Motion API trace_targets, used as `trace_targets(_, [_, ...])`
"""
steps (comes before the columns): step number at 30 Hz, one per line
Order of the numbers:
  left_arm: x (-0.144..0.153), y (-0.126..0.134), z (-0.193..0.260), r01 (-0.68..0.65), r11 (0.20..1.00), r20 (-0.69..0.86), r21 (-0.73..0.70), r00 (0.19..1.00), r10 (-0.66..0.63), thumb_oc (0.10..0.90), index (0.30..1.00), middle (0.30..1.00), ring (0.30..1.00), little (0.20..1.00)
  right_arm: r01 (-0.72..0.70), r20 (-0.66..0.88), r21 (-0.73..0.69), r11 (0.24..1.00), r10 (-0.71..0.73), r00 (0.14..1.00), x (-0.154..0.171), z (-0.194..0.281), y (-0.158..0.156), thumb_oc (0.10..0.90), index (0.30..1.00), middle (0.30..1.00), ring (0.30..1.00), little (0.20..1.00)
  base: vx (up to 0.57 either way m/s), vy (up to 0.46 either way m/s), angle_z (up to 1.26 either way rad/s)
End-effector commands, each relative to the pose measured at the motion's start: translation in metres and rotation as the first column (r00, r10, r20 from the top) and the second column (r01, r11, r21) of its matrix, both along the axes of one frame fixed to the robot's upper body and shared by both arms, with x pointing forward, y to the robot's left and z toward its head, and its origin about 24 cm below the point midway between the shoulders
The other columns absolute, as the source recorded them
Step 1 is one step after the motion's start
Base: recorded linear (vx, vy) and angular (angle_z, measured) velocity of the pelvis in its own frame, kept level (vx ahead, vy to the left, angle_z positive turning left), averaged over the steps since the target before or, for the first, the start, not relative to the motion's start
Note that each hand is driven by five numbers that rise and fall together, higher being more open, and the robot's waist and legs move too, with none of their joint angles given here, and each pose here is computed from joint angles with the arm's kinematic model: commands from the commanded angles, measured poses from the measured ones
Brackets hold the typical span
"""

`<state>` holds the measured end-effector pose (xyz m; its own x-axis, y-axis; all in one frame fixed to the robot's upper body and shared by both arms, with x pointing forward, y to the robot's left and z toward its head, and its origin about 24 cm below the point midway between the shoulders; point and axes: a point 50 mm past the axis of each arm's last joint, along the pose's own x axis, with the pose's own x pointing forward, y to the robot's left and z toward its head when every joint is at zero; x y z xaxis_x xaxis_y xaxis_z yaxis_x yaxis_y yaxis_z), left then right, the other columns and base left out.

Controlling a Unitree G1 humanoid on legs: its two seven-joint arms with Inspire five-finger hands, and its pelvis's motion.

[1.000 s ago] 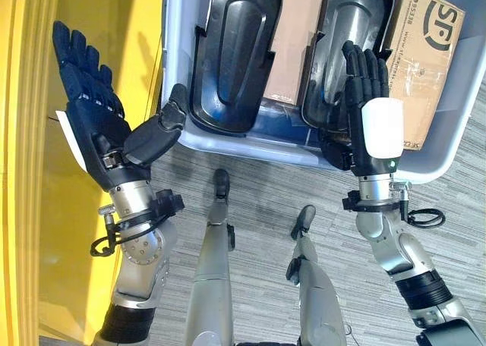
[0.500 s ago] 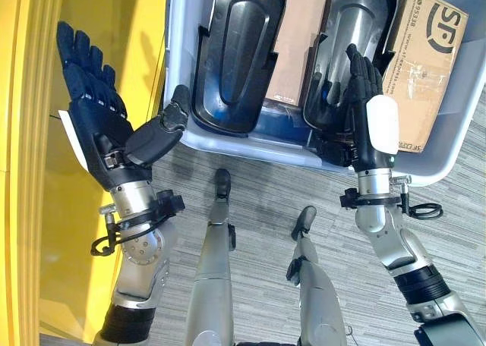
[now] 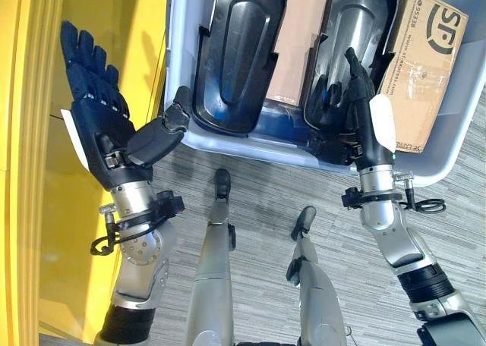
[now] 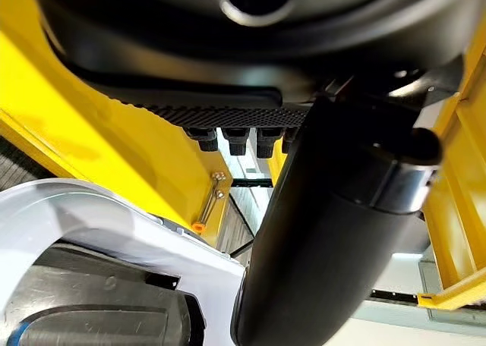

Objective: Move parts from the plastic box to the shelf.

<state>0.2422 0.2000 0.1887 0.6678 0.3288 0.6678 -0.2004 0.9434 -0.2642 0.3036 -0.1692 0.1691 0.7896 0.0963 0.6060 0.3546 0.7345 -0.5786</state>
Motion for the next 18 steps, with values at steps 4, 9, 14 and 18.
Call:
trace_targets(4, [-0.030, 0.010, 0.039, -0.051, 0.998, 0.260, 0.043, 0.965, 0.038, 0.900, 1.000, 1.000, 1.000, 1.000, -0.027, 0.174, -0.040, 0.999, 0.034, 0.984, -0.010, 0.034, -0.003, 0.900, 1.000, 1.000, 1.000, 1.000, 0.00, 0.000, 0.00])
trace_targets(9, [-0.029, 0.007, 0.039, -0.041, 0.998, 0.261, 0.042, 0.965, 0.029, 0.900, 1.000, 1.000, 1.000, 1.000, 0.008, 0.152, -0.082, 0.997, 0.004, 0.988, -0.003, 0.030, -0.003, 0.900, 1.000, 1.000, 1.000, 1.000, 0.00, 0.000, 0.00])
trace_targets(14, [-0.028, 0.005, 0.040, -0.029, 0.999, 0.267, 0.038, 0.963, 0.018, 0.900, 1.000, 1.000, 1.000, 1.000, 0.039, 0.142, -0.100, 0.994, -0.024, 0.990, 0.005, 0.030, -0.003, 0.900, 1.000, 1.000, 1.000, 1.000, 0.00, 0.000, 0.00])
trace_targets(18, [-0.027, 0.002, 0.042, -0.018, 0.999, 0.276, 0.037, 0.961, 0.007, 0.900, 1.000, 1.000, 1.000, 1.000, 0.047, 0.142, -0.111, 0.993, -0.031, 0.989, 0.012, 0.031, 0.001, 0.900, 1.000, 1.000, 1.000, 1.000, 0.00, 0.000, 0.00])
